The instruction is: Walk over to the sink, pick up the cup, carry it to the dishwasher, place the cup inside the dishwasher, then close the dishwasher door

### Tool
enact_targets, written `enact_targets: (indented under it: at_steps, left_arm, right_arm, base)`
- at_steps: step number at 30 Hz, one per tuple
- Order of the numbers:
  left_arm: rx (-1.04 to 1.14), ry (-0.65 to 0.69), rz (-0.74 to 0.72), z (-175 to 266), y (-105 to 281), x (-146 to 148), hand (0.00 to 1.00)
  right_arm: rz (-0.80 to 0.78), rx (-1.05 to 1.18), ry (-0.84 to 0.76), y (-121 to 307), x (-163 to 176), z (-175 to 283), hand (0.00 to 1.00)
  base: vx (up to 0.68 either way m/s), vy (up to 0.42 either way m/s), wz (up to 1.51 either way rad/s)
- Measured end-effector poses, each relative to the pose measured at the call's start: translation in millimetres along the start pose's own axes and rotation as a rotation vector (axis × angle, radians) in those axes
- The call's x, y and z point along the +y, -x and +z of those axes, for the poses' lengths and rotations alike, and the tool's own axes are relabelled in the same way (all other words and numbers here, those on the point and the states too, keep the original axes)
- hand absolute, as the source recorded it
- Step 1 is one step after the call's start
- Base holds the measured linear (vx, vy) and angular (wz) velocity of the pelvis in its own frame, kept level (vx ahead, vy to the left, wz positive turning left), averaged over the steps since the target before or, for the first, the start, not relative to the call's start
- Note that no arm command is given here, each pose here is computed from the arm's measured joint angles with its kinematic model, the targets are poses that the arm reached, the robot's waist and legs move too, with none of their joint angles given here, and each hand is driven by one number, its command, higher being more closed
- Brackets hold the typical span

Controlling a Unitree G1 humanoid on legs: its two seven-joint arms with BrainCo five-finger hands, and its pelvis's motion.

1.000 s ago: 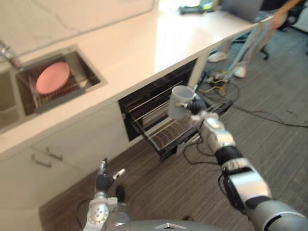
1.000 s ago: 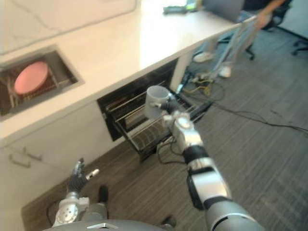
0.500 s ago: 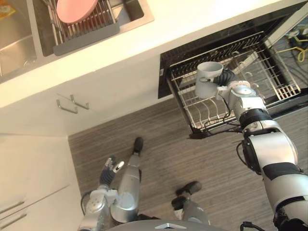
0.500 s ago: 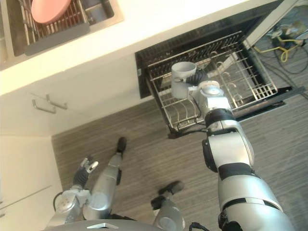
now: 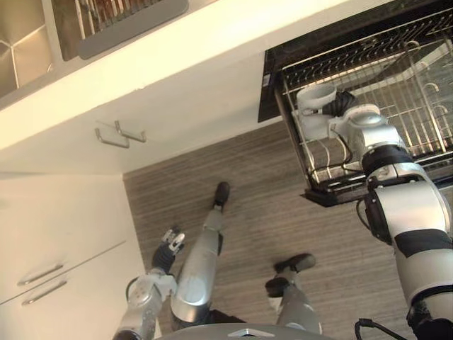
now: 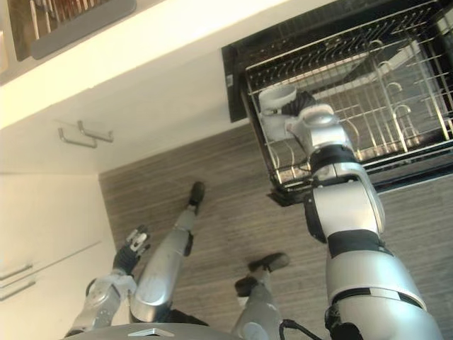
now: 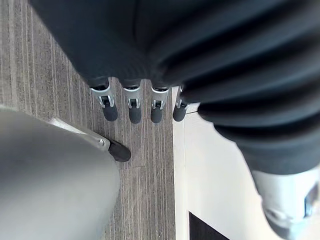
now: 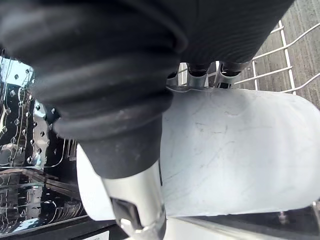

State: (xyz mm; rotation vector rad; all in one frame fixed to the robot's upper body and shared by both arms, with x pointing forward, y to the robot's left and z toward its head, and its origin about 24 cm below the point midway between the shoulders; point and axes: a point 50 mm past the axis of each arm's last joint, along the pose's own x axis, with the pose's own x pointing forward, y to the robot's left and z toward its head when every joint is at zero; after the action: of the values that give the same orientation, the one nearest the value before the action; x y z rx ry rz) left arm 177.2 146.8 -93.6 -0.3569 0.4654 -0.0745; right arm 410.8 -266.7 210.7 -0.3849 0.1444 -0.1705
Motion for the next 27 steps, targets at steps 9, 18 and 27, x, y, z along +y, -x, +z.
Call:
enact_targets:
  at_steps: [9,18,27]
  left_arm:
    - [0.103,0.002,0.017,-17,7,13,0.00]
    - [0.117,0.006,0.016,-18,7,13,0.00]
    - [0.122,0.065,0.163,-20,16,38,0.00]
  right_arm:
    - [-0.009,0.035,0.037,0,-2,-1,0.00]
    - [0.013,-0.012,-0.044,0,0,7,0.00]
    - [0.097,-0.381,-0.281,16,23,51,0.00]
  base:
    - [-0.02,0.114,0.00]
    - [-0.02,0.101,-0.02]
    - [-0.01,0.052,-0.11]
